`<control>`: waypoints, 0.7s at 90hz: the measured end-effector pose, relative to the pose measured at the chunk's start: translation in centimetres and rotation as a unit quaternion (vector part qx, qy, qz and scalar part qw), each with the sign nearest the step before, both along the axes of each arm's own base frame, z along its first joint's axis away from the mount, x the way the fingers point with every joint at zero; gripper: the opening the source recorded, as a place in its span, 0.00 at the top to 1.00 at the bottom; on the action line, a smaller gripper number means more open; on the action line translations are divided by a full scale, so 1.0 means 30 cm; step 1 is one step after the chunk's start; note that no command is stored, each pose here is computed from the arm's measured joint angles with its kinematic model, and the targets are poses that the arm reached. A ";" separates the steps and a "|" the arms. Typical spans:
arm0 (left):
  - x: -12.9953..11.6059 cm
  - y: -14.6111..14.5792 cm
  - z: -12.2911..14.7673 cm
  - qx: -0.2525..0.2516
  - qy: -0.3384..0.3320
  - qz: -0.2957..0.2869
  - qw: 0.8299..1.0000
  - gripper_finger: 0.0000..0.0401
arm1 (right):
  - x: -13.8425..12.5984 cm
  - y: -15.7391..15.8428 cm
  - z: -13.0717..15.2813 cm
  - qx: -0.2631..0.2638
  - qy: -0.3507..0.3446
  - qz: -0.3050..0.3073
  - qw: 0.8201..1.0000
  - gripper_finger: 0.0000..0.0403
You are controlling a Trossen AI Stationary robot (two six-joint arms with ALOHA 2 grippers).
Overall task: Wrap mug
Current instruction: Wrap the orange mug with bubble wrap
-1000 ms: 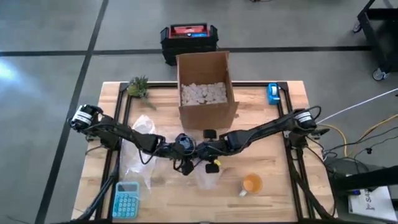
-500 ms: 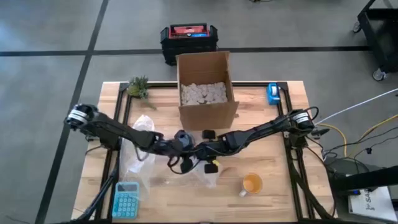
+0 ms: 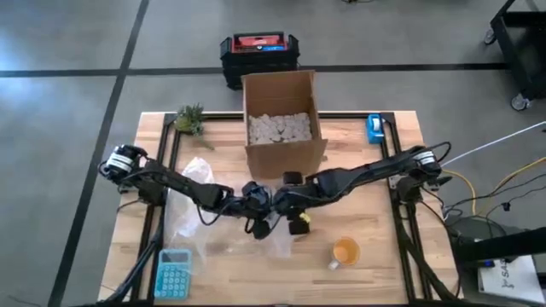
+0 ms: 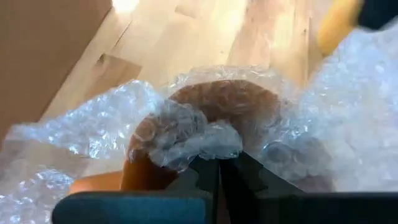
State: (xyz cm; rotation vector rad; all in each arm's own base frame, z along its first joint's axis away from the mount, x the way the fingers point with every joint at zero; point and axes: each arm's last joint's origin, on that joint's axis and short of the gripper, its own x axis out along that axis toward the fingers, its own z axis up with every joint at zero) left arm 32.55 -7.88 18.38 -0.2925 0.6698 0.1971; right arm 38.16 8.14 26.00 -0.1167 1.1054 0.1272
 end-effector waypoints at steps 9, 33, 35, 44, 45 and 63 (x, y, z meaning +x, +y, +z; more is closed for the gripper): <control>0.000 -0.001 0.000 0.000 0.000 0.000 1.000 1.00 | -0.020 0.027 0.016 0.025 -0.011 0.025 0.999 0.58; 0.010 -0.005 0.024 -0.008 -0.010 -0.006 1.000 1.00 | 0.031 0.062 -0.112 0.007 -0.105 -0.004 0.994 0.65; 0.010 -0.006 0.029 -0.009 -0.012 -0.008 1.000 1.00 | 0.039 0.058 -0.114 0.009 -0.114 -0.010 0.993 0.67; 0.013 -0.010 0.055 -0.019 -0.018 -0.020 0.999 1.00 | 0.043 0.046 -0.158 -0.001 -0.094 -0.029 0.995 0.76; 0.012 -0.011 0.060 -0.020 -0.017 -0.022 0.999 1.00 | 0.043 0.045 -0.163 -0.003 -0.092 -0.031 0.995 0.77; -0.019 -0.016 0.126 -0.021 0.008 -0.033 0.999 1.00 | 0.053 0.032 -0.222 -0.023 -0.079 -0.051 0.995 0.97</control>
